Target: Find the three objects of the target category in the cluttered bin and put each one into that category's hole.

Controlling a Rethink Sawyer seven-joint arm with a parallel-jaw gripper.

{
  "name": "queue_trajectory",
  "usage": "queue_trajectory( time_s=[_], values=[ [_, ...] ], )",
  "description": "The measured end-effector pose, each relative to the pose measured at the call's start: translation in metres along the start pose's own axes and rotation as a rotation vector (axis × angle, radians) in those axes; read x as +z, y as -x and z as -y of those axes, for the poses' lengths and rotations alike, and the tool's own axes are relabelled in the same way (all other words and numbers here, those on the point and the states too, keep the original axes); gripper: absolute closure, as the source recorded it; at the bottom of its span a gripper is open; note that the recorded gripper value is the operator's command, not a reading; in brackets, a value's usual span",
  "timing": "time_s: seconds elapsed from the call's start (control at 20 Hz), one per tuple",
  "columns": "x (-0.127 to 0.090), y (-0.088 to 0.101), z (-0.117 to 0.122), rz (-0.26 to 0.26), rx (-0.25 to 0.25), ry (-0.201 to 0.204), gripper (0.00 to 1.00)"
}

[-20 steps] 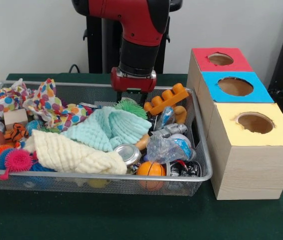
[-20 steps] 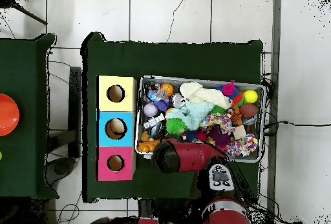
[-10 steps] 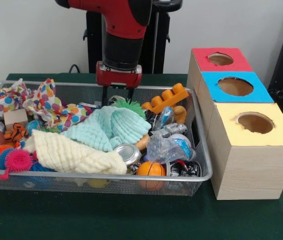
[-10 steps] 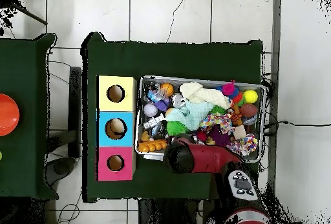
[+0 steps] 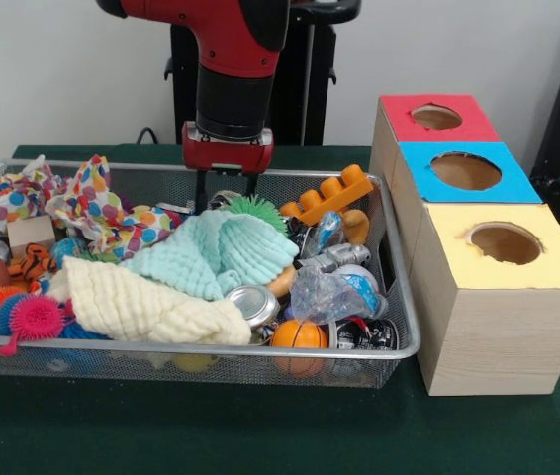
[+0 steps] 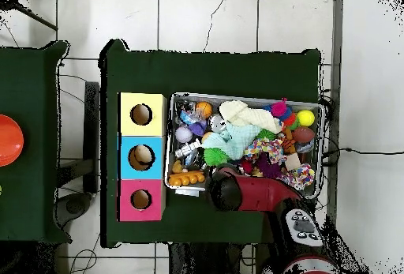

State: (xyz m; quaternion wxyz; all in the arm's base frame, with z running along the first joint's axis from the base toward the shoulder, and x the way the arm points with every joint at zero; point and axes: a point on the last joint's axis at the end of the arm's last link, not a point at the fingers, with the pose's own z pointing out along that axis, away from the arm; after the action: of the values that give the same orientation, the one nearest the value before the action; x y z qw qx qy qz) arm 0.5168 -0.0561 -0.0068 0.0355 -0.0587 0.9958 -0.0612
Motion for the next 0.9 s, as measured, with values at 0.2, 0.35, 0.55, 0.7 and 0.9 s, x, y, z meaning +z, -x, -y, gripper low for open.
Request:
queue_trajectory(
  time_s=[0.2, 0.35, 0.55, 0.7, 0.9],
  values=[
    [-0.0015, 0.0019, -0.0027, -0.004, -0.002, 0.007, 0.00],
    [-0.0024, 0.0030, -0.0035, -0.004, -0.003, 0.009, 0.00],
    [-0.0059, 0.0067, -0.0042, 0.003, -0.005, 0.010, 0.00],
    [-0.0081, 0.0084, -0.0031, 0.007, -0.004, 0.008, 0.00],
    [-0.0086, 0.0089, -0.0033, 0.007, -0.005, 0.008, 0.00]
  ],
)
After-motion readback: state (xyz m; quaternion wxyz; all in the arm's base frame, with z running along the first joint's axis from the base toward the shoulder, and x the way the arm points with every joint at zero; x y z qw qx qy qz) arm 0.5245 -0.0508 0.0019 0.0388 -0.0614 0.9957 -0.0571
